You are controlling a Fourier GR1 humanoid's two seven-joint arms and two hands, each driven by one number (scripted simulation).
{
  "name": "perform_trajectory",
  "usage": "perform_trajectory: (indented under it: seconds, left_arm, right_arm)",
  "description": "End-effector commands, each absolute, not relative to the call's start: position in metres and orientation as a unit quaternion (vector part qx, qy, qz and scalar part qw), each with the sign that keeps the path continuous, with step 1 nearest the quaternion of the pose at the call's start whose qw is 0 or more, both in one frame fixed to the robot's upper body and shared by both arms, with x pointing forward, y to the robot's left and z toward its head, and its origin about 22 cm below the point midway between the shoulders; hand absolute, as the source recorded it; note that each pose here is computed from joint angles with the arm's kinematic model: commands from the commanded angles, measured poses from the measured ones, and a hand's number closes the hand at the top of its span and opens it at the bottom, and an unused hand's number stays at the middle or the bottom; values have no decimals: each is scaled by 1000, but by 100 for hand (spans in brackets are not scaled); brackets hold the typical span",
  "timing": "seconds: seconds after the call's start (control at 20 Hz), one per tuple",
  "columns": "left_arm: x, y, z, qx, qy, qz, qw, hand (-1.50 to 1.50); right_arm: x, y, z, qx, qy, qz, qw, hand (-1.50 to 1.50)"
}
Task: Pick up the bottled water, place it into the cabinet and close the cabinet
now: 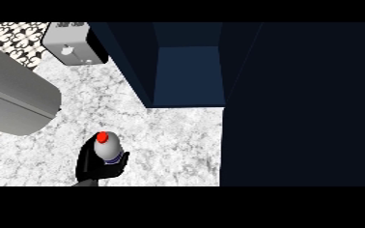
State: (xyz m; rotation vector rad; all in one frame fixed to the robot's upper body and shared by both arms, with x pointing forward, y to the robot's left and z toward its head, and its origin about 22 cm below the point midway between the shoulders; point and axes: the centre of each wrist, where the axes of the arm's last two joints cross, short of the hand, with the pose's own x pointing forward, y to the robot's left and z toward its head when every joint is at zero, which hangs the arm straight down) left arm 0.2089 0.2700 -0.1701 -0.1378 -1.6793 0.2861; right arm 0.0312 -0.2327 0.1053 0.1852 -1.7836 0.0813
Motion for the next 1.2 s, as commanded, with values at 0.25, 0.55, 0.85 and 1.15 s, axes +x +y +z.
perform_trajectory:
  seconds: [0.25,0.55,0.85,1.15]
  left_arm:
    - [232,227,-158,-129,-748,141,636,150]
    - [263,181,-126,-156,-734,129,648,150]
    - [278,148,-80,-156,-734,100,653,150]
    - [304,117,-34,-98,-770,54,628,150]
  right_arm:
    - [23,-232,121,80,-785,29,614,-150]
    - [28,-239,115,90,-789,36,607,-150]
    - [28,-234,123,83,-791,28,605,-150]
    - [20,-247,116,86,-789,28,608,-150]
